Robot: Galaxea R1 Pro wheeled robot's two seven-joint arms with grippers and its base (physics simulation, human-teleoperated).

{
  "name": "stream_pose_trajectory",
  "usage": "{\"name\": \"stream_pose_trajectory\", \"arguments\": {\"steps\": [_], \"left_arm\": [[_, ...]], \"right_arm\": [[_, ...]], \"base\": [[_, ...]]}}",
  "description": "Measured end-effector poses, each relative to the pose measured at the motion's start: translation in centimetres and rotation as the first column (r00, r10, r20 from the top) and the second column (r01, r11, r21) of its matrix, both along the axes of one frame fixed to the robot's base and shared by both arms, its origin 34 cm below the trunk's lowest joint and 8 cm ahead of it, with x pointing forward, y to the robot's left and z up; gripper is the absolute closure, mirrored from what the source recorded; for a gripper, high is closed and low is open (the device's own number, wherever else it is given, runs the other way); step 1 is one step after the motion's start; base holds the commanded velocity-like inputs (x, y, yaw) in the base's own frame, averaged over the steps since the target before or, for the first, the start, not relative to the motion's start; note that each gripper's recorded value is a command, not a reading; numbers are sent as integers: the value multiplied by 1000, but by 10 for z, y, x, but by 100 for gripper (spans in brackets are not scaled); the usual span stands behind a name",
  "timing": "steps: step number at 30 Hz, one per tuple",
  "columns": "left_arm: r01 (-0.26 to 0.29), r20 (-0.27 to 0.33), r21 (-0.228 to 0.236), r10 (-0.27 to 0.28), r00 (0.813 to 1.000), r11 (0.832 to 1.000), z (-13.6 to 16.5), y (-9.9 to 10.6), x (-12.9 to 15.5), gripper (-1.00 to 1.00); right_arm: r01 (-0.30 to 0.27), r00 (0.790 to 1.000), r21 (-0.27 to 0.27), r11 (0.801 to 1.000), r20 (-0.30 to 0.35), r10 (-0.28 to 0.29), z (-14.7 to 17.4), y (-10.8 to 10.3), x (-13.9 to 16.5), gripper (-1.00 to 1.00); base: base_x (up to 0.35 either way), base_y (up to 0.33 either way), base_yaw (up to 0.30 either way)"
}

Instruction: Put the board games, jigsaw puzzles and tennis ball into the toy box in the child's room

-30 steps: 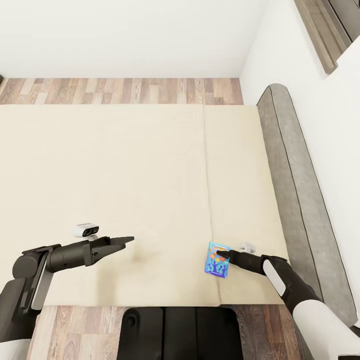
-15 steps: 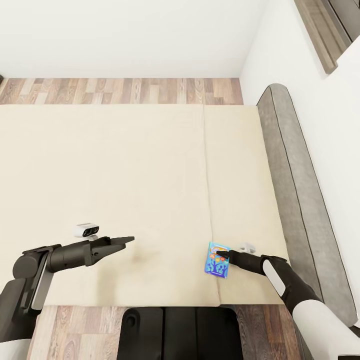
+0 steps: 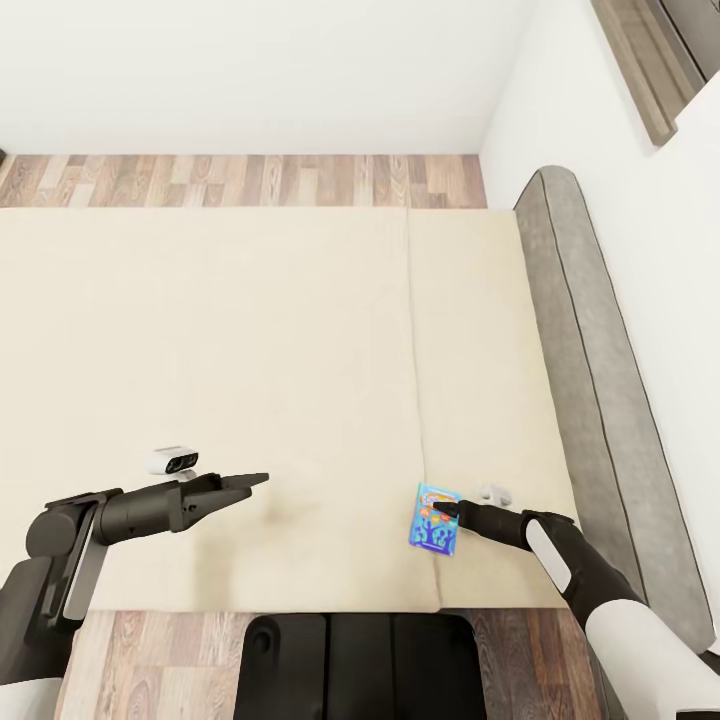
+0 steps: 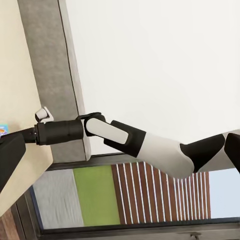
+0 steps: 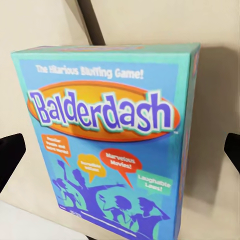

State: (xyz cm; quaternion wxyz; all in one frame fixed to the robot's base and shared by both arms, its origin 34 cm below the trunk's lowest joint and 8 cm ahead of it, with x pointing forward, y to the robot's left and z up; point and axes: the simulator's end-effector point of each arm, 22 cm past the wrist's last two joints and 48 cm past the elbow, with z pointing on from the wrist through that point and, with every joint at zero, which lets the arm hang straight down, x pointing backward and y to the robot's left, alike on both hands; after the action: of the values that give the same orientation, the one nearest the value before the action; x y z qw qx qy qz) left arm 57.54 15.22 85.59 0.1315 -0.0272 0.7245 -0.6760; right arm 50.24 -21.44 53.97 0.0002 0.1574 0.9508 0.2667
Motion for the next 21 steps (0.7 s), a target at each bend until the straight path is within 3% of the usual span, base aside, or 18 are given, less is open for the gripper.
{"name": "stream_pose_trajectory", "arguments": {"steps": [21], "left_arm": [[0, -28, 1, 0, 1000, 1000, -13, 0, -5, -100]], "right_arm": [[-4, 1000, -5, 1000, -23, 4, -11, -1, -12, -100]], "base": [[0, 0, 0]]}}
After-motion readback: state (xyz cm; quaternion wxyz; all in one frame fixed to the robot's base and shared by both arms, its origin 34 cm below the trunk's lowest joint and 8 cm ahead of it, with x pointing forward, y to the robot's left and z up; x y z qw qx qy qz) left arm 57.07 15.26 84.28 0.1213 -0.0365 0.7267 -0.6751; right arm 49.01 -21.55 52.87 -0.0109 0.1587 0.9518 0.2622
